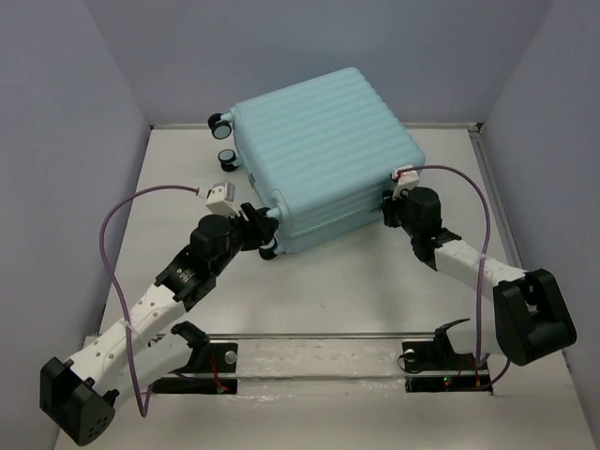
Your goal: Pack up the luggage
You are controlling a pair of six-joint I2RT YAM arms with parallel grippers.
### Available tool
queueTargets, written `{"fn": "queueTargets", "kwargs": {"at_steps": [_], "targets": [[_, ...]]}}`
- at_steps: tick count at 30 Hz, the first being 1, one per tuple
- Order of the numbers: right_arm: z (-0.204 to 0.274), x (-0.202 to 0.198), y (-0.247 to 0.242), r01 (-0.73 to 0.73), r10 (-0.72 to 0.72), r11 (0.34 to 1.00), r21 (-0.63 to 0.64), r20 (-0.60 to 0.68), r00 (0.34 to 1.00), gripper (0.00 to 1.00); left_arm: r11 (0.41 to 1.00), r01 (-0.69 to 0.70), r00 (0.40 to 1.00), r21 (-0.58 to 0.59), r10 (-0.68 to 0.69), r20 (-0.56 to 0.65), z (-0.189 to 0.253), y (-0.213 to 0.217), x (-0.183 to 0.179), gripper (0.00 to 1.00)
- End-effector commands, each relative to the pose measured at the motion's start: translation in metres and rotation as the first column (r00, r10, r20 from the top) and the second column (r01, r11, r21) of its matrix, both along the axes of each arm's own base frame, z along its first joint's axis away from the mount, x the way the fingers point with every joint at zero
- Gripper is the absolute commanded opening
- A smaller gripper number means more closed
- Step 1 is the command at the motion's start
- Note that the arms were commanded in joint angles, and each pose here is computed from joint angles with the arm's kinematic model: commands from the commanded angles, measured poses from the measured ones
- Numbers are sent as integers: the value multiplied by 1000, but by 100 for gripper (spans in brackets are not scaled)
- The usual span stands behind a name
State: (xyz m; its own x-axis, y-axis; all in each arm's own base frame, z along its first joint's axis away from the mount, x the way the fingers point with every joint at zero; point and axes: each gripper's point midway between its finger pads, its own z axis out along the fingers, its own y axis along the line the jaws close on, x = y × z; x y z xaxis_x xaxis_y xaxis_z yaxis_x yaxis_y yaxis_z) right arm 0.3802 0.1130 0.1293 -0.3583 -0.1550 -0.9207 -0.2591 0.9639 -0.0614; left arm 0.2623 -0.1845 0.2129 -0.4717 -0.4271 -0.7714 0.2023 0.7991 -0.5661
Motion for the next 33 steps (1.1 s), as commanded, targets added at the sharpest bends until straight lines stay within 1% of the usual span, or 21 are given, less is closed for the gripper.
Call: {"fn": "queueTargets", "kwargs": {"at_steps": [1,2,4,5,6,7,8,12,14,15,16,17,21,22,23,24,25,28,29,30,33], "targets": [[41,16,15,-68,50,995,72,223,973,37,988,-51,980,-143,77,184,62,7,13,6],[40,18,13,-64,47,995,72,219,975,36,988,-42,981,-146,69,182,60,6,13,6],[35,18,15,-73,58,995,74,192,980,30,989,-31,984,-148,56,168,52,3,12,6],[39,16,24,-109,87,988,109,191,978,21,987,-20,984,-161,47,169,53,0,12,6],[39,15,28,-126,101,984,126,186,977,17,987,-16,986,-158,41,159,48,-2,13,6],[40,14,31,-136,109,980,143,183,977,10,987,-15,987,-160,40,156,47,-3,13,6],[39,13,33,-147,119,977,153,181,976,7,987,-12,987,-158,37,154,46,-4,14,6],[38,8,43,-172,140,960,223,151,979,7,989,5,988,-148,18,152,43,-9,16,6],[38,-1,54,-208,178,934,292,127,976,7,989,16,988,-148,7,152,42,-12,17,6],[39,-12,70,-253,225,906,340,118,967,7,986,30,986,-163,-2,169,48,-15,18,6],[37,-20,80,-269,246,893,360,108,963,7,985,40,985,-168,-10,173,50,-18,19,6],[36,-40,113,-327,315,862,387,95,944,7,982,56,983,-179,-23,179,55,-23,22,6],[20,-96,203,-459,481,801,385,42,876,7,975,93,979,-201,-53,198,67,-33,25,6],[25,-132,243,-542,575,732,413,52,817,7,974,95,978,-207,-51,205,73,-35,27,6],[13,-144,257,-554,600,722,415,24,799,7,973,95,977,-209,-51,208,76,-35,28,6],[12,-155,266,-566,616,706,426,25,788,7,973,96,976,-211,-50,212,78,-35,28,6],[12,-167,275,-573,635,677,462,29,772,7,968,128,971,-214,-79,224,85,-39,24,6],[22,-174,282,-578,654,620,530,58,755,7,964,150,967,-220,-97,236,92,-41,21,6],[25,-173,291,-586,659,606,537,74,749,7,959,168,965,-227,-113,239,95,-44,18,6],[23,-170,295,-584,654,613,532,73,753,7,956,178,964,-233,-122,237,96,-45,17,6],[29,-178,316,-611,669,575,544,117,734,7,947,200,963,-250,-142,230,97,-47,11,6]]}}
